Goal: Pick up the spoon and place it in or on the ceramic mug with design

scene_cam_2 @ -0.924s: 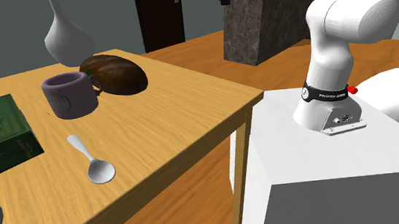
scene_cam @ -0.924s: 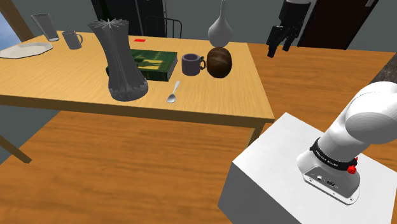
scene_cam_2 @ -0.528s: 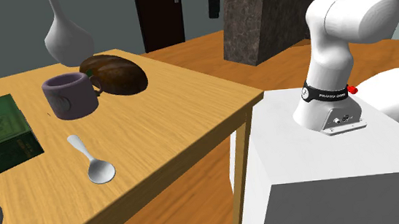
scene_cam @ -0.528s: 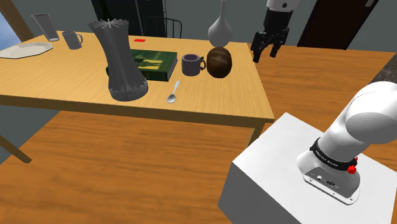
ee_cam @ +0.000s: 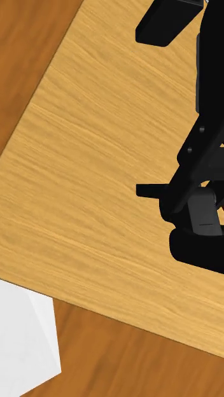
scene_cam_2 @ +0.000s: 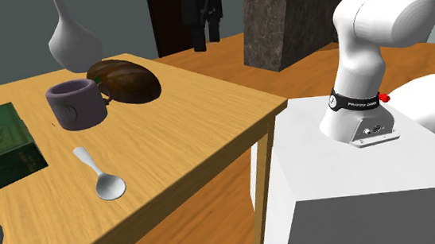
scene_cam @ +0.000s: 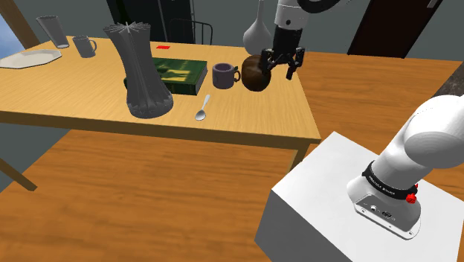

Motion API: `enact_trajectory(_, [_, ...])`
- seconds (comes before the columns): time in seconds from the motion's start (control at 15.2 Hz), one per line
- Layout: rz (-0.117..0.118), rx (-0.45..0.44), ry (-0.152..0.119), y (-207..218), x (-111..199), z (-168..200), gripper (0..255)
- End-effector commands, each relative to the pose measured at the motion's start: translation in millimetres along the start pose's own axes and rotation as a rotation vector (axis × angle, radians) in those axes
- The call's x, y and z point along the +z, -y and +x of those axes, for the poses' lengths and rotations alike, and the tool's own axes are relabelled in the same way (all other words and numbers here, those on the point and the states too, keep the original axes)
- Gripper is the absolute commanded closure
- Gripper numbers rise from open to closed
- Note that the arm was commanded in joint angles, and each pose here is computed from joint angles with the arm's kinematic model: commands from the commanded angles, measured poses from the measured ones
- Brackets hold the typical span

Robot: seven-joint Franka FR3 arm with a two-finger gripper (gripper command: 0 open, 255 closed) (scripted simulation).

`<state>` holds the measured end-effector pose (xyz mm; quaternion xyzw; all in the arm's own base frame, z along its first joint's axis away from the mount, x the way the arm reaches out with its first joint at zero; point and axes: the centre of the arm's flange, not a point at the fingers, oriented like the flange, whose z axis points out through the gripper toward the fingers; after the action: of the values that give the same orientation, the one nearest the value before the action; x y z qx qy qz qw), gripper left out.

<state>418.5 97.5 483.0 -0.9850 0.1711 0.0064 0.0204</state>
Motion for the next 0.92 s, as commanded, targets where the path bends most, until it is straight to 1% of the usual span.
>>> enact_trajectory(0.0, [0.015, 0.045, 0.007, 20.8, 12.3, 12.8, 0])
enact_trajectory(0.86, [0.102, 0.316, 0.053, 132.9, 80.4, 111.1, 0])
